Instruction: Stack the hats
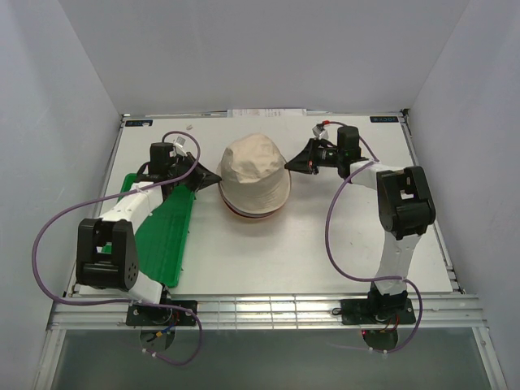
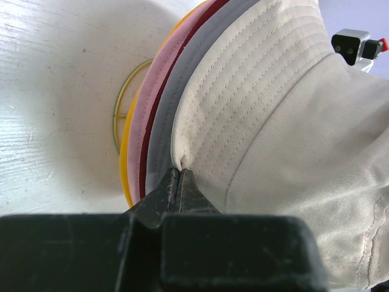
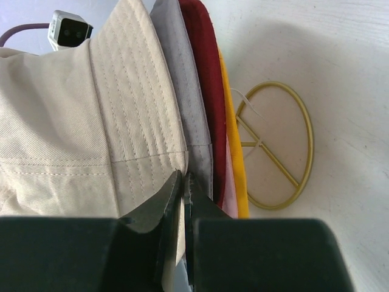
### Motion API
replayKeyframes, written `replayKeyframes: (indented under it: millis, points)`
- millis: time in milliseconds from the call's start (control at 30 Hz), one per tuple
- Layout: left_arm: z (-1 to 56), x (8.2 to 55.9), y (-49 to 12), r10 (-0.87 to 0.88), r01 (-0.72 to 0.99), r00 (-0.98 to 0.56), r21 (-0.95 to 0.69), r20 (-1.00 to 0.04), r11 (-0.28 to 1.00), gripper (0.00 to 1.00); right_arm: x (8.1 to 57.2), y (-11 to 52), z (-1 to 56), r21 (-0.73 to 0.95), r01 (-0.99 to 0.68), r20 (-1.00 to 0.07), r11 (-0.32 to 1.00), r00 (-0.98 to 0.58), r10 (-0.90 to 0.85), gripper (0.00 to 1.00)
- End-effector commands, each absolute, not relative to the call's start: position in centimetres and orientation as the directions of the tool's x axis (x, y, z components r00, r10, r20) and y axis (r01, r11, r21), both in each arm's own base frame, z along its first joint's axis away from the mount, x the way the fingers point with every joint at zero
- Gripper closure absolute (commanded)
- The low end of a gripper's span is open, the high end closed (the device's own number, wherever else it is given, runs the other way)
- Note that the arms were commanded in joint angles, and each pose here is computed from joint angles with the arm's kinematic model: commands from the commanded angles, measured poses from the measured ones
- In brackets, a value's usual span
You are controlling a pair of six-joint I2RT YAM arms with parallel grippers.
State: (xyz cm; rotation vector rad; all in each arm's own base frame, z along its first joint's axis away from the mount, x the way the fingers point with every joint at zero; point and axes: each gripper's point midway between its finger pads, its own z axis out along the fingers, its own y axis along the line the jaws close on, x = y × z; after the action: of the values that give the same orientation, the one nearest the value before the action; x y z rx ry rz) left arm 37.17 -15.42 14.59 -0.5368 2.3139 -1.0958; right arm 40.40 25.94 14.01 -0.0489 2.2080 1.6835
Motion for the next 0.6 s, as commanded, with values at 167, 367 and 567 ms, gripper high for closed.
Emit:
replayKeyframes:
  millis: [167, 367, 567]
  points:
    - [12.4, 36.6, -13.2, -0.569, -0.202, -0.76, -0.719, -0.313, 0.665, 1.0, 40.8, 23.7, 6.5, 0.891, -0.088, -0.217, 0.446, -0.945, 0.245, 0.92]
    - [14.7, 37.1, -13.3, -0.557, -0.169, -0.757, -0.721, -0.341, 0.672, 1.0, 41.6, 23.8, 9.0, 0.89, -0.127, -0.256, 0.438, -0.934, 0.248, 0.92]
    - [18.2, 37.9, -13.6, -0.546, -0.111, -0.745, -0.736, -0.383, 0.668, 0.97, 42.5, 23.9, 12.1, 0.887, -0.163, -0.296, 0.432, -0.918, 0.263, 0.89]
